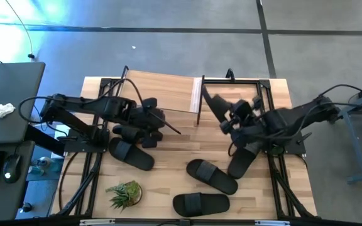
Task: Pick and place slides into the shelf
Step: Put the black slide on the shelf
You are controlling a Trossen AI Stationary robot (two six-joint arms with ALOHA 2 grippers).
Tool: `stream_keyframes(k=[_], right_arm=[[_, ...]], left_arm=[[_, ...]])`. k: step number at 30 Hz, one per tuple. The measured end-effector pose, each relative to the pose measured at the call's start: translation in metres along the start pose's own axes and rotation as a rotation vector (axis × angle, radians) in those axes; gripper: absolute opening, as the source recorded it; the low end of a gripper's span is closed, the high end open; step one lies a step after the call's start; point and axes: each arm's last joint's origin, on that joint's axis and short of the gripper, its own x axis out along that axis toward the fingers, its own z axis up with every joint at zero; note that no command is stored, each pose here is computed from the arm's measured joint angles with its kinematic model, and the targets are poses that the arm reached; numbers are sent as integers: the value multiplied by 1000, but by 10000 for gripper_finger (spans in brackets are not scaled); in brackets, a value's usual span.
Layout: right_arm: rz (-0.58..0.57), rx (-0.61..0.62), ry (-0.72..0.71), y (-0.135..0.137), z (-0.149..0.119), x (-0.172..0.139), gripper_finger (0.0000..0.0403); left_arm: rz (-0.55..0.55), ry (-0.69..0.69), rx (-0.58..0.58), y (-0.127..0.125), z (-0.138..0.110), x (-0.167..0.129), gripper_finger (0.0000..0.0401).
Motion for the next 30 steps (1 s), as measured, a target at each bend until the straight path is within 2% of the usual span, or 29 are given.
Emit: stream_keyframes(k=[4,9,19,24,30], right_arm=[[-34,-3,-73,-6,31,4,0],[-71,-46,-129,-2,67,24,0],[-73,-186,-141,27,126,103,0],[-45,-255,-116,46,143,151,0],[7,-332,-85,73,148,202,0]], left_arm=[[5,-12,-21,3,-4,-10,3],[39,-50,-61,8,-9,-27,1],[95,-95,-127,18,-25,-58,1],[121,-128,-139,22,-30,-69,1],[128,-146,-145,24,-33,-76,0]])
